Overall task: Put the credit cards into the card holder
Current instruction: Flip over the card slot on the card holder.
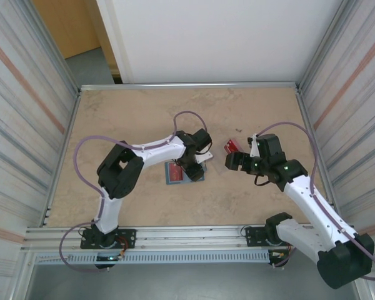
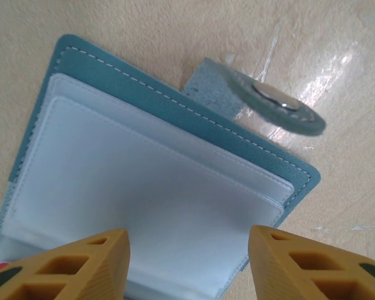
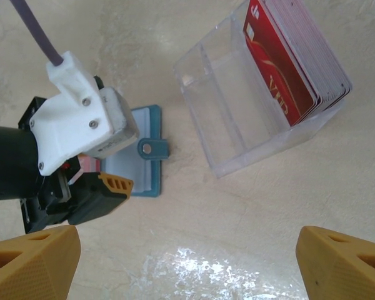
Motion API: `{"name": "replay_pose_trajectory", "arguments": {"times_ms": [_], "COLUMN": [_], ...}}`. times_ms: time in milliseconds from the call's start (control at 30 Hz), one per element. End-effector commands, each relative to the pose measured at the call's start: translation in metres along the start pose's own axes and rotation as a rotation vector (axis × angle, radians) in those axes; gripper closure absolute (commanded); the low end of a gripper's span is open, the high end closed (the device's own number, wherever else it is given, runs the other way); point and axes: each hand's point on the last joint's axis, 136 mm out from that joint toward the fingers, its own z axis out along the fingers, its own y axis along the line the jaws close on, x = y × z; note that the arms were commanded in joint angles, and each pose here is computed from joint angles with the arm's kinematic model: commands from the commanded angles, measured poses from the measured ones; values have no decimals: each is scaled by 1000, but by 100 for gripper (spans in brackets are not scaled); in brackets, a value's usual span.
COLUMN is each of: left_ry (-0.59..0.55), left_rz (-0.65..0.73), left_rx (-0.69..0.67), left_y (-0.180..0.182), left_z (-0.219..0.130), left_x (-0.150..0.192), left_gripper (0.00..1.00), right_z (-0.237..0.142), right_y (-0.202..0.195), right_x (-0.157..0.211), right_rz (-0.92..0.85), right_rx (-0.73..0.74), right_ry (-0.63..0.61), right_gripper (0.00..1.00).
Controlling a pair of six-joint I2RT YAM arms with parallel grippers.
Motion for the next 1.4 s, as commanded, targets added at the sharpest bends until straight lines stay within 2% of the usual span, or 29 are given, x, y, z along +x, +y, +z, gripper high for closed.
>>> {"name": "replay_pose_trajectory", "arguments": {"times_ms": [0, 233, 467, 833, 967, 1100, 1200, 1367], "left_ry": [37, 81, 87, 52, 14, -43, -76, -90], "left_rz": [20, 0, -31, -85, -110, -126, -146, -161], "left_rx": [10, 22, 33, 82, 140, 194, 230, 235], "left_y": [-3, -1, 4, 11, 6, 3, 5, 9], "left_z": [6, 22, 25, 13, 1, -16, -25, -28], "left_x": [5, 18, 23, 20, 15, 8, 6, 9], "left_gripper": [50, 59, 75, 92, 95, 97, 97, 98], "right_z": [4, 8, 9, 26, 40, 57, 72, 92], "right_y": [2, 5, 6, 28, 48, 64, 70, 76], "right_x": [3, 4, 5, 14, 15, 18, 24, 36], "right_rz": [2, 10, 15, 7, 32, 107, 112, 129], "right_rx": [-24, -47, -54, -122, -218, -314, -312, -309], "right_ry": [15, 15, 14, 43, 62, 67, 106, 139], "right_gripper": [12, 14, 14, 16, 18, 27, 37, 47]}}
